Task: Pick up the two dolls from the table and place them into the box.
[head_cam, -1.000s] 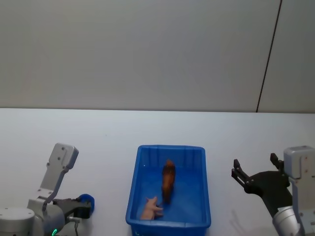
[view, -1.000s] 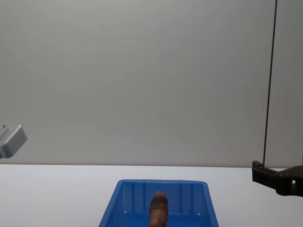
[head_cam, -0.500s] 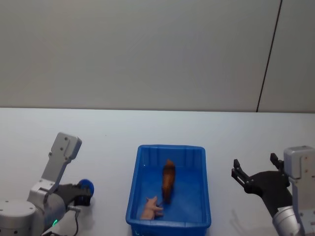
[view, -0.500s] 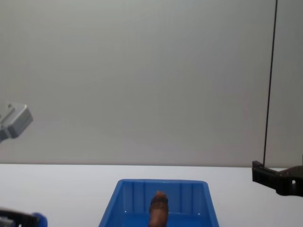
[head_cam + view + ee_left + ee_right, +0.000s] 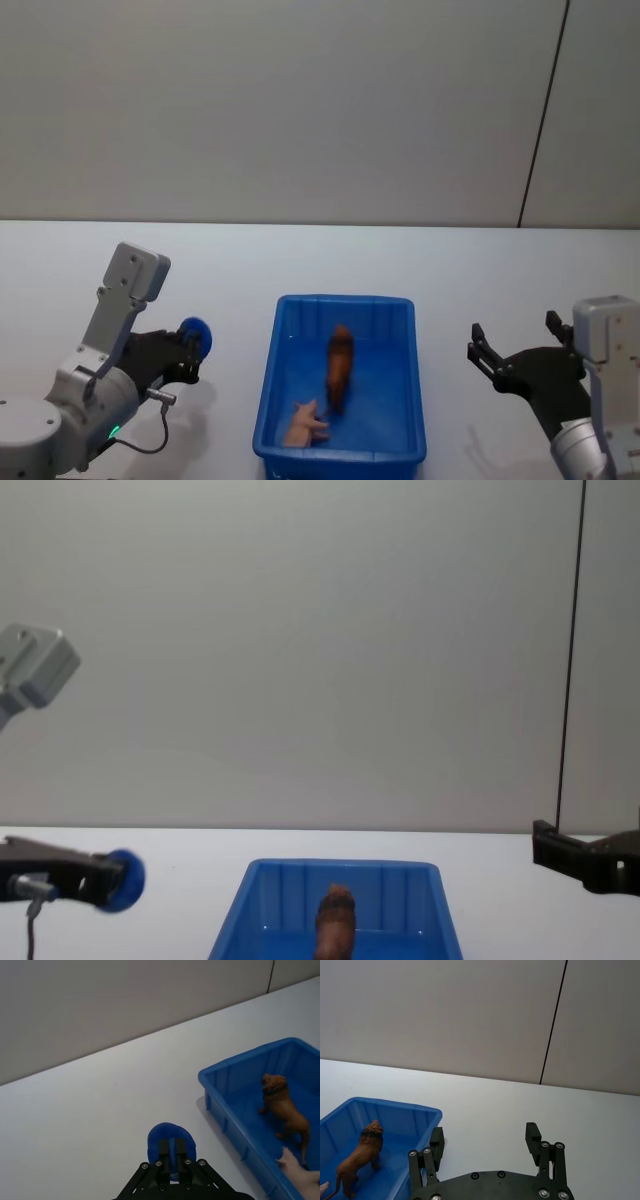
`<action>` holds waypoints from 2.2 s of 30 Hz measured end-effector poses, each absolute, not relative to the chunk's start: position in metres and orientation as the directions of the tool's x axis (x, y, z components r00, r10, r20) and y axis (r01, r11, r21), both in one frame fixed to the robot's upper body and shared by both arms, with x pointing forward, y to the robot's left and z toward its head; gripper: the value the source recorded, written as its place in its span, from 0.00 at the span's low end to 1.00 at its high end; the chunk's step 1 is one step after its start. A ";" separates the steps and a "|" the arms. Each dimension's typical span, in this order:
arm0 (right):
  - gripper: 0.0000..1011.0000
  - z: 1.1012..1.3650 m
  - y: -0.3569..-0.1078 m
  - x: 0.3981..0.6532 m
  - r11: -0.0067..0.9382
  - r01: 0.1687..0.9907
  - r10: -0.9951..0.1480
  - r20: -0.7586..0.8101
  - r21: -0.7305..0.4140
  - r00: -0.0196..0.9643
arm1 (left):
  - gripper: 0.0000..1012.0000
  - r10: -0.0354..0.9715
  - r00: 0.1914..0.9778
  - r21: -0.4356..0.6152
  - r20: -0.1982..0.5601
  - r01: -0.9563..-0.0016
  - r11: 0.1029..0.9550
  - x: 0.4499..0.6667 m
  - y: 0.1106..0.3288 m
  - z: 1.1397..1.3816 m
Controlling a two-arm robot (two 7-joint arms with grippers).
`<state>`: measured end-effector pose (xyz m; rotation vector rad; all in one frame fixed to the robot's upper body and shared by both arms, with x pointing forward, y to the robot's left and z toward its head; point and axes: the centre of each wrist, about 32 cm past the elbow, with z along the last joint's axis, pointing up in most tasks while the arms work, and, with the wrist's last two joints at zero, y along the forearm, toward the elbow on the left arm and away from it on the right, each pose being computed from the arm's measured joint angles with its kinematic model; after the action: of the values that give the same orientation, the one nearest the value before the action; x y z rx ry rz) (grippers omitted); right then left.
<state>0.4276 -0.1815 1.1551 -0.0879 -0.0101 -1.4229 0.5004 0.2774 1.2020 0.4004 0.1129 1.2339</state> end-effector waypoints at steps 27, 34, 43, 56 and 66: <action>0.99 1.155 -0.181 0.428 0.145 0.988 -0.987 0.060 -0.055 0.148 | 0.07 0.751 0.653 0.139 0.096 -0.756 0.640 0.510 0.285 1.193; 0.99 1.155 -0.181 0.428 0.145 0.988 -0.987 0.060 -0.055 0.148 | 0.18 0.667 0.740 0.096 0.089 -0.673 0.734 0.516 0.284 1.188; 0.99 1.155 -0.181 0.428 0.145 0.988 -0.987 0.060 -0.055 0.148 | 0.43 0.562 0.823 0.056 0.085 -0.567 0.822 0.525 0.282 1.182; 0.99 1.155 -0.181 0.428 0.145 0.988 -0.987 0.060 -0.055 0.148 | 0.84 0.420 0.903 0.009 0.087 -0.422 0.906 0.537 0.275 1.173; 0.99 1.155 -0.181 0.428 0.145 0.988 -0.987 0.060 -0.055 0.148 | 0.99 0.368 0.925 -0.007 0.092 -0.369 0.929 0.541 0.272 1.170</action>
<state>0.4276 -0.1815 1.1551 -0.0877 -0.0102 -1.4230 0.5411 0.2718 1.1704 0.0111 -0.0927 0.3785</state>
